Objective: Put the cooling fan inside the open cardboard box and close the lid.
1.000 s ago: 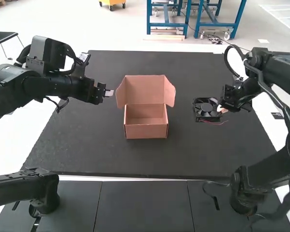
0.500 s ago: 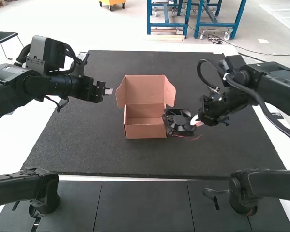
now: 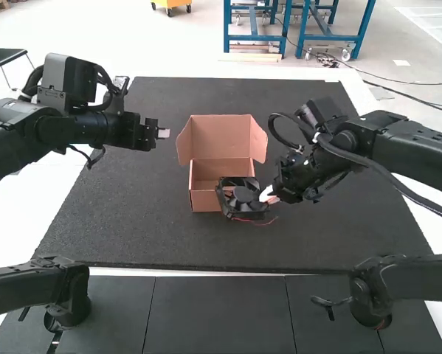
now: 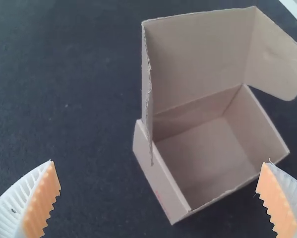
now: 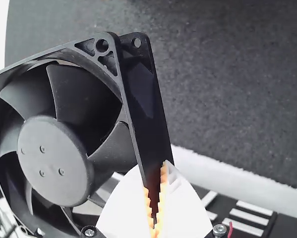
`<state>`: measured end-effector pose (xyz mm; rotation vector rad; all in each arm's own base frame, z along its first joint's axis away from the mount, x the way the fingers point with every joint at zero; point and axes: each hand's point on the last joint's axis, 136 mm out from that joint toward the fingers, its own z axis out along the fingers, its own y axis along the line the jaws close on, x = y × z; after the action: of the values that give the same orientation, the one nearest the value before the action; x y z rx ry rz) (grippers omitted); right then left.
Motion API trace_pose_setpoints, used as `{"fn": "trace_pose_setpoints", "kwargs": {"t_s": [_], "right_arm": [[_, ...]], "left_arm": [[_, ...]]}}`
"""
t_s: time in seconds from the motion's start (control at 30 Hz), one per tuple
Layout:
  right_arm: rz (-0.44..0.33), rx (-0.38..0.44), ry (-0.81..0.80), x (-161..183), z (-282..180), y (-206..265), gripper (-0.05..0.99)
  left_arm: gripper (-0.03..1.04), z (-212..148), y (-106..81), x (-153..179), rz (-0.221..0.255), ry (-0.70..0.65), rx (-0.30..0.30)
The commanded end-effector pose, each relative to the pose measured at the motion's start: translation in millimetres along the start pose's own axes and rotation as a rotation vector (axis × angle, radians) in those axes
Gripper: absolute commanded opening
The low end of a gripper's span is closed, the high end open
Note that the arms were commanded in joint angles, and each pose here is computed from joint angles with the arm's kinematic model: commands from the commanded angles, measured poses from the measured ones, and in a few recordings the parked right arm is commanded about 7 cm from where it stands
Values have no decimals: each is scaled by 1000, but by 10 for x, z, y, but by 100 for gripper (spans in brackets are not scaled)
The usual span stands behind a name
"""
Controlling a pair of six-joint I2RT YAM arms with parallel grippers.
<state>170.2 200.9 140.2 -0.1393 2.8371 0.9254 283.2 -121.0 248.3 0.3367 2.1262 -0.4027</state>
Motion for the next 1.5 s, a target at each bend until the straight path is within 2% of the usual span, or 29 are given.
{"fn": "trace_pose_setpoints", "kwargs": {"t_s": [0.0, 0.33, 0.67, 1.07, 1.47], "right_arm": [[11, 4, 4, -27, 68, 61, -2], [3, 53, -1, -216, 277, 40, -2], [-37, 50, -4, -380, 496, 217, -2], [-52, 93, -69, -592, 625, 355, -2], [-58, 174, -176, -916, 708, 251, -2]], "left_arm": [[94, -20, 16, -57, -32, -23, -4], [94, -25, 29, -83, -47, -35, -12], [94, -28, 32, -102, -65, -44, -11], [94, -25, 34, -112, -86, -52, -12], [94, -34, 32, -113, -94, -55, -11]]}}
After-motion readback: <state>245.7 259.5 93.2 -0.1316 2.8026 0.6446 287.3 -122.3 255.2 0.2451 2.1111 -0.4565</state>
